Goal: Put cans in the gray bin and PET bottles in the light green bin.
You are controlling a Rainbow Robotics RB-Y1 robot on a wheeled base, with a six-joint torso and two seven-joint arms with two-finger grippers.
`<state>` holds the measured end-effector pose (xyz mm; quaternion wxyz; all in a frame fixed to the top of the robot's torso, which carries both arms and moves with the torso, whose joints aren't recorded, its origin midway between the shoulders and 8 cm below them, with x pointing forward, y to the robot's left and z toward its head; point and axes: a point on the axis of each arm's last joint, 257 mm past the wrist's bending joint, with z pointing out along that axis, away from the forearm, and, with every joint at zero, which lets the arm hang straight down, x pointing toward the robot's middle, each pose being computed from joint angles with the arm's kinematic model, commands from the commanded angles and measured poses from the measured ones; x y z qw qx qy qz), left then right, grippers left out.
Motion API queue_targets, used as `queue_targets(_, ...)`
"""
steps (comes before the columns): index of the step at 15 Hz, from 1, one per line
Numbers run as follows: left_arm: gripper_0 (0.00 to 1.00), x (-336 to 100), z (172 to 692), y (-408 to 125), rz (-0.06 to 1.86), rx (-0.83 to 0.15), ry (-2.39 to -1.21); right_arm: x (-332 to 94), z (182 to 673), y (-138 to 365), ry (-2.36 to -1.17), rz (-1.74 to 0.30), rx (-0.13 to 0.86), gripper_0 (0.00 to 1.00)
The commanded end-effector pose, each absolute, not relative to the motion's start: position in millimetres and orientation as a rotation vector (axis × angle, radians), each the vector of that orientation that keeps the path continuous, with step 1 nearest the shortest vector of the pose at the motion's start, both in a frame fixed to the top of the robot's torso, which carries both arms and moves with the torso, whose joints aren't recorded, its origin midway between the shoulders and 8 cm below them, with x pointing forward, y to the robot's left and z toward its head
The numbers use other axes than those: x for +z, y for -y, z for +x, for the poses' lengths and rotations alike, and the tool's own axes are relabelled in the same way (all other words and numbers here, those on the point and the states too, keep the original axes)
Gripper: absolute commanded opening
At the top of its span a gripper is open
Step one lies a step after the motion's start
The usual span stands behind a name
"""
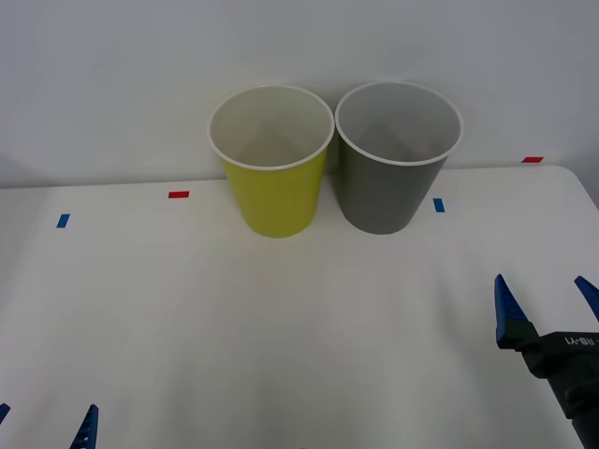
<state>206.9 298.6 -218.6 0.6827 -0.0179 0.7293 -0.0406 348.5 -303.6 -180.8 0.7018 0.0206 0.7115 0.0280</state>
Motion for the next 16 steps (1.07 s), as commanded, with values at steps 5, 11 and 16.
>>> queue_targets(5,1.00,-219,207,-299,-0.040,-0.091,-1.636,-207,309,278,-1.633,-0.031,0.074,1.00)
queue_targets(11,1.00,-219,207,-299,-0.040,-0.091,-1.636,-225,270,269,-1.670,0.000,0.065,1.00)
queue_targets(16,1.00,-219,207,-299,-0.040,-0.091,-1.636,-235,245,263,-1.700,0.065,0.095,1.00)
